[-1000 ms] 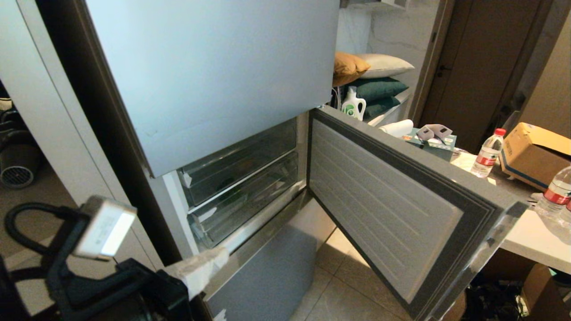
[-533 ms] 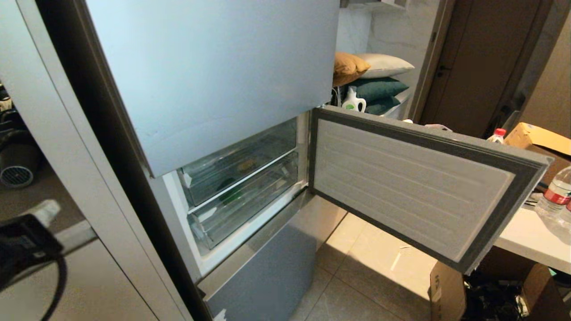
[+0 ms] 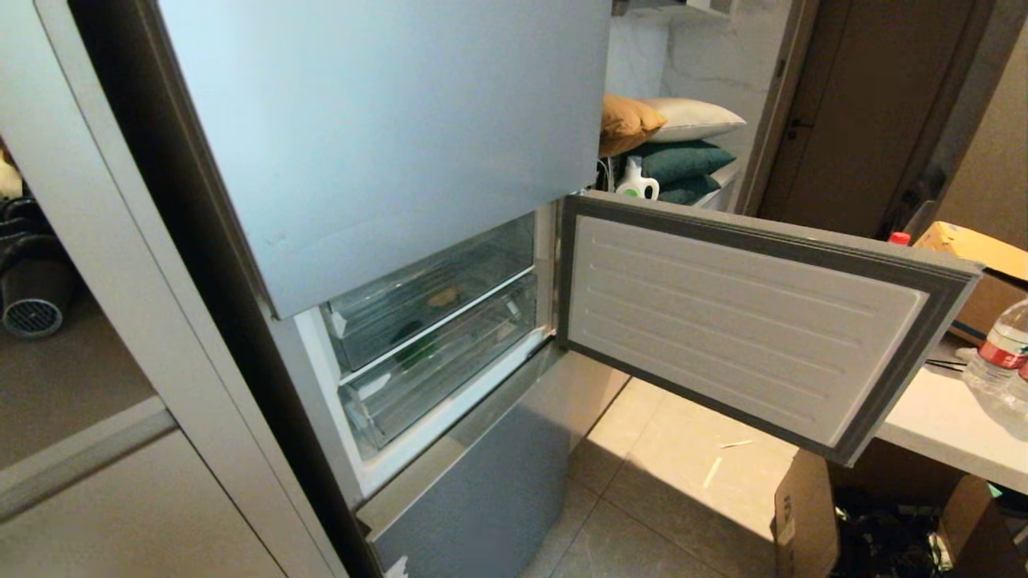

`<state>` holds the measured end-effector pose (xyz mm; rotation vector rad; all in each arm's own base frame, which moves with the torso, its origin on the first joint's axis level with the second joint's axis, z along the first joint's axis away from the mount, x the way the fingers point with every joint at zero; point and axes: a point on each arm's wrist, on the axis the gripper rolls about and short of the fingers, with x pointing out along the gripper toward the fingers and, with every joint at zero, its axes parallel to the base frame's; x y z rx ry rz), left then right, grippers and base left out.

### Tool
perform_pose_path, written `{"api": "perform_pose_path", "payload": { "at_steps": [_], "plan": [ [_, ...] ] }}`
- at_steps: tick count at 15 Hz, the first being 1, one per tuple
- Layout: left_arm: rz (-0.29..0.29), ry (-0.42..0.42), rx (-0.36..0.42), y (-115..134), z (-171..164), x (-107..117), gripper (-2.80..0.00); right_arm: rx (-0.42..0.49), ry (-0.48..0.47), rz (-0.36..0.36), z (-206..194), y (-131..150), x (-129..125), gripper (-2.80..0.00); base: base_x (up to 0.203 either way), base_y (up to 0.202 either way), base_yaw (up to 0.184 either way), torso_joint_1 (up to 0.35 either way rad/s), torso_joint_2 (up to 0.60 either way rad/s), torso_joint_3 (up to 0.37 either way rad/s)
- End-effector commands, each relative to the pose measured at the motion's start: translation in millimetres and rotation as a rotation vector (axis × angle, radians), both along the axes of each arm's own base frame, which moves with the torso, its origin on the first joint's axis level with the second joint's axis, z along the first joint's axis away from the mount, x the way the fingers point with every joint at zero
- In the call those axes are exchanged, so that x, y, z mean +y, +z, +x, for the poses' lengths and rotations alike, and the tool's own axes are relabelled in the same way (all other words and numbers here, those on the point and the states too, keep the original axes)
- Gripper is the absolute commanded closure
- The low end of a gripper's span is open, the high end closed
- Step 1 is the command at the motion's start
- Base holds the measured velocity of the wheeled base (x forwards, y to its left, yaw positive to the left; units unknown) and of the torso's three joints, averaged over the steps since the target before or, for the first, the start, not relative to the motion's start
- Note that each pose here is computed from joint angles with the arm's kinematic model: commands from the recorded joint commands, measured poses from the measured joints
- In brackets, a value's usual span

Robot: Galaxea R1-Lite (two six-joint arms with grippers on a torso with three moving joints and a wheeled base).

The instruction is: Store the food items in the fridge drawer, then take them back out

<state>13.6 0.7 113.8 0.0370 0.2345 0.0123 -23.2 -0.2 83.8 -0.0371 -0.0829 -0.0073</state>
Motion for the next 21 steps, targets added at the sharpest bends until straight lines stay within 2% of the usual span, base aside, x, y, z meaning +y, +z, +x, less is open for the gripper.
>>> {"api": "perform_pose_path", "payload": {
  "at_steps": [1,5,7,10,12,21],
  "plan": [
    [0.027,-0.120,0.046,-25,-21,-2,0.00,0.030,0.000,0.007,3,-8,0,0.00,0.000,0.000,0.000,0.000,0.00,0.000],
    [0.080,-0.059,-0.146,-36,-40,-1,0.00,0.029,0.001,0.041,3,-8,0,0.00,0.000,0.000,0.000,0.000,0.00,0.000],
    [0.089,-0.076,-0.164,-38,-40,-2,0.00,0.028,0.001,0.041,2,-8,0,0.00,0.000,0.000,0.000,0.000,0.00,0.000],
    [-0.007,-0.032,-0.165,-37,-40,-1,0.00,0.028,0.002,0.040,2,-8,0,0.00,0.000,0.000,0.000,0.000,0.00,0.000],
    [-0.041,-0.003,-0.169,-37,-40,-1,0.00,0.029,0.006,0.020,2,-8,0,0.00,0.000,0.000,0.000,0.000,0.00,0.000],
    [-0.041,-0.003,-0.169,-37,-40,-1,0.00,0.029,0.002,0.040,3,-8,0,0.00,0.000,0.000,0.000,0.000,0.00,0.000]
  ]
}}
